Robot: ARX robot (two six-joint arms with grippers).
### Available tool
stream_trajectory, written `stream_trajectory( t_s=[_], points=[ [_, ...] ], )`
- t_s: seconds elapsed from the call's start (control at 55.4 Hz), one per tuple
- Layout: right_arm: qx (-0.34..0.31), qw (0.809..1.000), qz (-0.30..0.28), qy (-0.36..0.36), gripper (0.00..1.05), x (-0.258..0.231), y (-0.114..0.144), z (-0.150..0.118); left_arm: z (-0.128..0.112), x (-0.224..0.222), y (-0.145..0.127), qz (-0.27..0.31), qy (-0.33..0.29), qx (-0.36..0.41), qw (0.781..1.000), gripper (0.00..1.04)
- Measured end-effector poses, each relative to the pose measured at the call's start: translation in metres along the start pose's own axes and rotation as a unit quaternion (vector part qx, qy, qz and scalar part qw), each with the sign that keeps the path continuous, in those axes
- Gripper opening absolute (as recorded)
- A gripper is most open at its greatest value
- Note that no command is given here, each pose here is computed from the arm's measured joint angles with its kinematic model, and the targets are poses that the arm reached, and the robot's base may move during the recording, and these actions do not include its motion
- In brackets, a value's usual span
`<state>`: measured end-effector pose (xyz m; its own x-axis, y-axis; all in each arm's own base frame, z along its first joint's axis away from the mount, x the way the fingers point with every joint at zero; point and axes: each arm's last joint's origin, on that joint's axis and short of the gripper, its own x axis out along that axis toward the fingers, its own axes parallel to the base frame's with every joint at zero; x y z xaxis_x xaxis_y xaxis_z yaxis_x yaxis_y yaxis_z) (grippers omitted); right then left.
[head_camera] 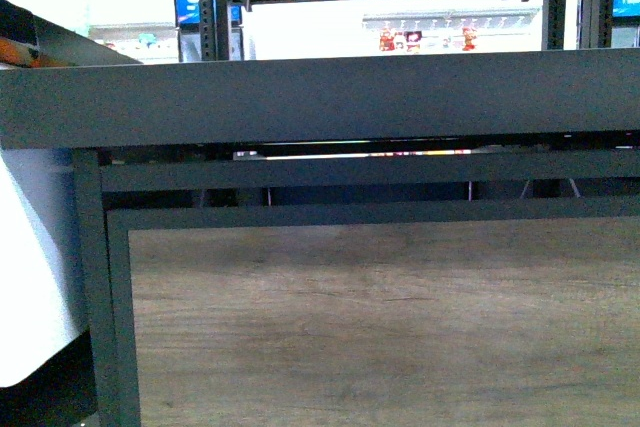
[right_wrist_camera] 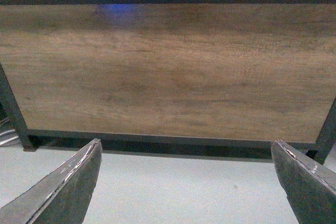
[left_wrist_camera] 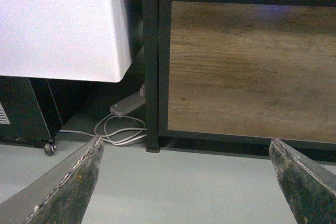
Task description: Pick lemon from shelf
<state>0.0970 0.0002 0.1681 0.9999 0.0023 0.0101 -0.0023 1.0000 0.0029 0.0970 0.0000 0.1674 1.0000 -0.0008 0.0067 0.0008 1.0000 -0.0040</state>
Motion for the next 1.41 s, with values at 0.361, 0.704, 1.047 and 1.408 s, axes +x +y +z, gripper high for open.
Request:
stream_trajectory(
  t_s=[0.361, 0.704, 1.047, 1.408],
  points=[
    [0.0, 1.0, 0.0, 0.0, 0.97, 0.0, 0.0, 0.0, 0.0, 0.0, 0.0, 0.0, 0.0, 0.0, 1.0, 0.97],
    [0.0, 1.0, 0.0, 0.0, 0.97, 0.0, 0.0, 0.0, 0.0, 0.0, 0.0, 0.0, 0.0, 0.0, 1.0, 0.97],
    [0.0, 1.0, -0.001, 0.0, 0.97, 0.0, -0.0001, 0.0, 0.0, 0.0, 0.0, 0.0, 0.0, 0.0, 1.0, 0.97],
    [0.0, 1.0, 0.0, 0.0, 0.97, 0.0, 0.0, 0.0, 0.0001, 0.0, 0.0, 0.0, 0.0, 0.0, 1.0, 0.97]
  ],
)
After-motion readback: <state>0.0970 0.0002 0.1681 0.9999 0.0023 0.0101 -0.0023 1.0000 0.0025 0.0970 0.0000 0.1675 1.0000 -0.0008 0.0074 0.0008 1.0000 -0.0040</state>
